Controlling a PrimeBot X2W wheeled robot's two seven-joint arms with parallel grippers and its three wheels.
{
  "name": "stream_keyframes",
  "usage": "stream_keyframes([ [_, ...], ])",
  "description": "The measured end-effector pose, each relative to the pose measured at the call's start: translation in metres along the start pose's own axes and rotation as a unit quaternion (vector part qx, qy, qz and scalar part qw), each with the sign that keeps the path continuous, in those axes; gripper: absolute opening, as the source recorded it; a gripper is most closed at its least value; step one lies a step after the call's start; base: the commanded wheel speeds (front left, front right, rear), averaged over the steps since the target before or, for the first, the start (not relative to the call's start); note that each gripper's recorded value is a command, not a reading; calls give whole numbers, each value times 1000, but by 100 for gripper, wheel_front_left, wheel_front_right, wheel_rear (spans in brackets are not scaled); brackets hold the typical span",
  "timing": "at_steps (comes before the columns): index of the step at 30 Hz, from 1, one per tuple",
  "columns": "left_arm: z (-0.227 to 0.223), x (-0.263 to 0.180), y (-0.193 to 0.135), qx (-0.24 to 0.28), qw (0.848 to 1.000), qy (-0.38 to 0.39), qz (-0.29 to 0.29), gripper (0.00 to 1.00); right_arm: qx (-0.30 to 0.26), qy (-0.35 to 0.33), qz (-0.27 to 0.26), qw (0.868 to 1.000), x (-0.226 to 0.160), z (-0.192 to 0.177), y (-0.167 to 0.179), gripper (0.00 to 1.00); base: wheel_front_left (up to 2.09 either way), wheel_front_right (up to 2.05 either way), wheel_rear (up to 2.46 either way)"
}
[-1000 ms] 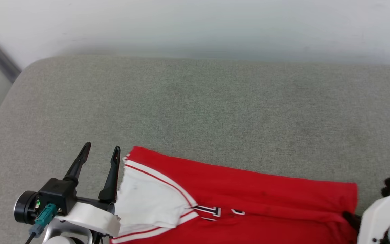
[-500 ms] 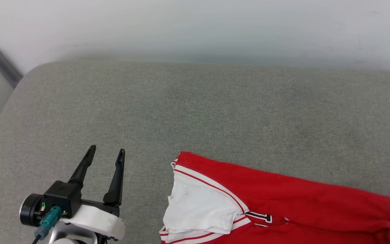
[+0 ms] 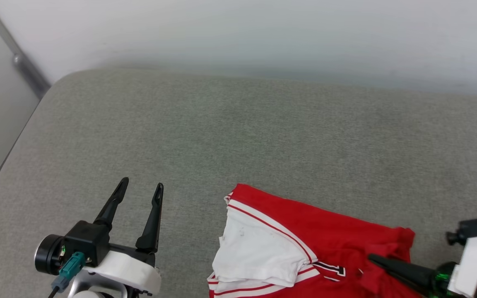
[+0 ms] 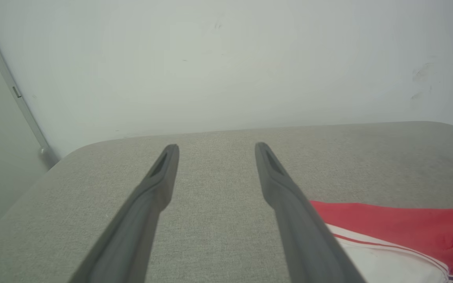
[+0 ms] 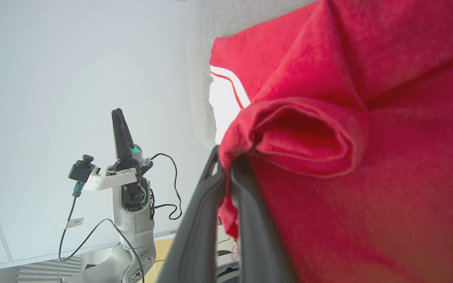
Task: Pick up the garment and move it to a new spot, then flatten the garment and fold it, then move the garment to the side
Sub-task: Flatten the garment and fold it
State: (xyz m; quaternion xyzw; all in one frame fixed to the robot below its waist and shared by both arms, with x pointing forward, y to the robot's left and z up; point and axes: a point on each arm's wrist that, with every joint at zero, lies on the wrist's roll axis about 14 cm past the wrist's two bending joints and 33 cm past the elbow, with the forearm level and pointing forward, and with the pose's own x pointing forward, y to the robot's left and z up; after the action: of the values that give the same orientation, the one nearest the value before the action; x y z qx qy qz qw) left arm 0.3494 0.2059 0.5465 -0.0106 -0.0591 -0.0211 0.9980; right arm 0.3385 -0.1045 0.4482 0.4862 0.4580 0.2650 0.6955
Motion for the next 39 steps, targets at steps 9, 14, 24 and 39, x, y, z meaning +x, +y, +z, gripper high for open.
stream_keyframes([
  [9,0,-4,8,-1,1000,0,13,100,-11,79,91,993,73,-28,51,0,0,0,0],
  [14,-6,-1,12,-1,1000,6,20,100,-28,126,108,986,110,-46,70,0,0,0,0],
  [24,-20,13,15,-7,999,21,24,100,-61,123,87,987,162,-50,73,0,0,0,0],
  [39,-23,25,3,-11,1000,17,2,100,-227,62,39,971,160,-43,70,100,0,0,0],
])
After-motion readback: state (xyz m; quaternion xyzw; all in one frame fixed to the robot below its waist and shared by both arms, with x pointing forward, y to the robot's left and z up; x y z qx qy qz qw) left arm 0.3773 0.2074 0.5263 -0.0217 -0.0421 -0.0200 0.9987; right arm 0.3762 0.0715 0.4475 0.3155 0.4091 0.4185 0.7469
